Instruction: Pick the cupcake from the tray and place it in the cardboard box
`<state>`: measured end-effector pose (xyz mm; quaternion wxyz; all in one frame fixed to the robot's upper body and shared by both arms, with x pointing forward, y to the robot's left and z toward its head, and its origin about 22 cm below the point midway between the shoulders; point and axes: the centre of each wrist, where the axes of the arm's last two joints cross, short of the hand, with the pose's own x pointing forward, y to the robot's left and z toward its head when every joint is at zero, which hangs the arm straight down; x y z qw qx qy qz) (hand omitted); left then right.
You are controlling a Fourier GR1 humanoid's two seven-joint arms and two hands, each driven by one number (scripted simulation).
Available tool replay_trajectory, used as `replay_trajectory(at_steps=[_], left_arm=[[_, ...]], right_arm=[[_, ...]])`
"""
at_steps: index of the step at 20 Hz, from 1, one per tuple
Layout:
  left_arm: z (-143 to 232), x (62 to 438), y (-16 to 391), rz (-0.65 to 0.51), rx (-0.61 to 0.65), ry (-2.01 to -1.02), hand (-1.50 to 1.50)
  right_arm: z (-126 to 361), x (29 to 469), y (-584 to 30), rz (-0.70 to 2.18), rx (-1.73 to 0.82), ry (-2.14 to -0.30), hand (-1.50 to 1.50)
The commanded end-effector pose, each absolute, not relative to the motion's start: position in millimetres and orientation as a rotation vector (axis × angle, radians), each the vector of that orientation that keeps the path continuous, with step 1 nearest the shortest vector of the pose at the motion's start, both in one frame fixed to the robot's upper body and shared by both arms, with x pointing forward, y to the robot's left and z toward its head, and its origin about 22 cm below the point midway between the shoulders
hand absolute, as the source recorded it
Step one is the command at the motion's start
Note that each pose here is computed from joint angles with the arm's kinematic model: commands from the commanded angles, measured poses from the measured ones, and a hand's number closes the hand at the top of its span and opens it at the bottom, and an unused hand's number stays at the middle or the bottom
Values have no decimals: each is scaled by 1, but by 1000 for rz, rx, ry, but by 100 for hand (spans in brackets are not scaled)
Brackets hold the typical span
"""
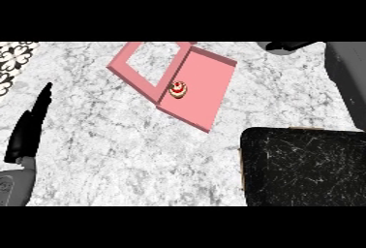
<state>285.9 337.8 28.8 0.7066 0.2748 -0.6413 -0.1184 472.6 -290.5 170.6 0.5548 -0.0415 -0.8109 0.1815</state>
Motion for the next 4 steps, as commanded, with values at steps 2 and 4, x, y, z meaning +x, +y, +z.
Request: replay_trajectory(at_steps=[2,4], left_arm=[[23,285,329,-262,617,-1433,0],[37,285,343,-272,611,-1432,0]], right_arm=[[174,453,-359,471,-131,-1884,-150],[172,447,-373,528,-136,-1871,-150]])
